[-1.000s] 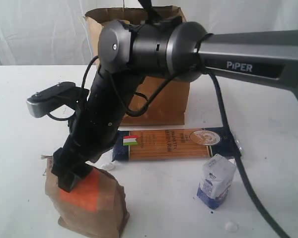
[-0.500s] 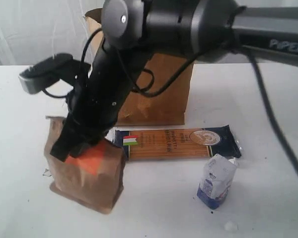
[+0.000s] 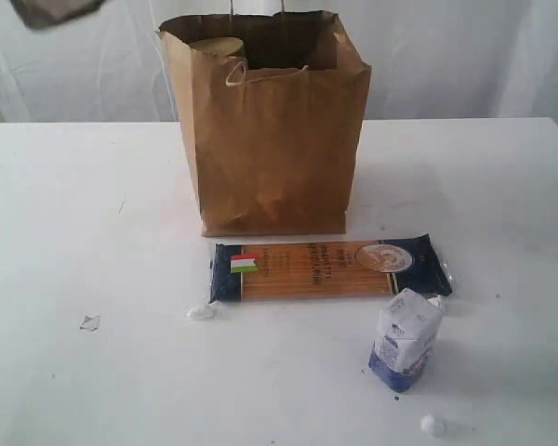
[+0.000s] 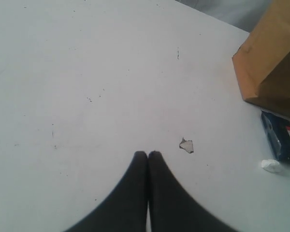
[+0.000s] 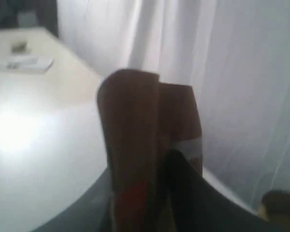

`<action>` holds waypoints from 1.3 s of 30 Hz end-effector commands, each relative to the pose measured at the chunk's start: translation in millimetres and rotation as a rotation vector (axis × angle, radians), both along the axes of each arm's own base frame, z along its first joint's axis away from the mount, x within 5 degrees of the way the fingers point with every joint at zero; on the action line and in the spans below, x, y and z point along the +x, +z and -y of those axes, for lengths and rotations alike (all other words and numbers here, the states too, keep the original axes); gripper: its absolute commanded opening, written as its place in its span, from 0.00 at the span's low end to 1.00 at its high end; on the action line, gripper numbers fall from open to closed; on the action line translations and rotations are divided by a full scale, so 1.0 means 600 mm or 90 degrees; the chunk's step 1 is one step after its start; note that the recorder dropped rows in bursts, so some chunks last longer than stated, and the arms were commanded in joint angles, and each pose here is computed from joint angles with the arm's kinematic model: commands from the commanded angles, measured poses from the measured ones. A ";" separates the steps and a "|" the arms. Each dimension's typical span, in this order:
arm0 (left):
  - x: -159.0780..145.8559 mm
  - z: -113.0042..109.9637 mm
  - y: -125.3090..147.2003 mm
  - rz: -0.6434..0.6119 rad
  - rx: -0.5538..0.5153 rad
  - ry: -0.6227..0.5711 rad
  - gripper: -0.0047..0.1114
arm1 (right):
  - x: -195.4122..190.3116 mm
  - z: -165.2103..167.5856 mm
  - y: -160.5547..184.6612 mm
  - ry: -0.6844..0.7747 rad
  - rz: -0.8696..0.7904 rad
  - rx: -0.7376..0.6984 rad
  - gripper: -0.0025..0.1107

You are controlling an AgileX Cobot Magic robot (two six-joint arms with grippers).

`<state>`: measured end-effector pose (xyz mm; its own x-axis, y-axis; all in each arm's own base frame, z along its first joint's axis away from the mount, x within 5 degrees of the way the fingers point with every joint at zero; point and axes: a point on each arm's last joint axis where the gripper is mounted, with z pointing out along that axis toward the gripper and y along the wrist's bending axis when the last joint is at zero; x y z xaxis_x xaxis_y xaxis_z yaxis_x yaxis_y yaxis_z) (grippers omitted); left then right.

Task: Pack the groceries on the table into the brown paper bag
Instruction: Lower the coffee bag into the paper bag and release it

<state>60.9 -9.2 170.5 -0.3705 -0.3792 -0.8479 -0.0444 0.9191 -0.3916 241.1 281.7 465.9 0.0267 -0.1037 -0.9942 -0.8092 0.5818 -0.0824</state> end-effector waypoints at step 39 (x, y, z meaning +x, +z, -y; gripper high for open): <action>-0.006 0.000 0.005 0.040 -0.003 0.002 0.04 | 0.190 0.164 -0.144 -0.167 0.111 -0.365 0.02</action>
<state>57.6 -9.2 174.3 -0.3146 -0.3804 -0.8697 -0.0184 0.9185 -0.3951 355.8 189.5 376.6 0.0966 -0.6342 -0.7671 -0.5934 0.5820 -0.5559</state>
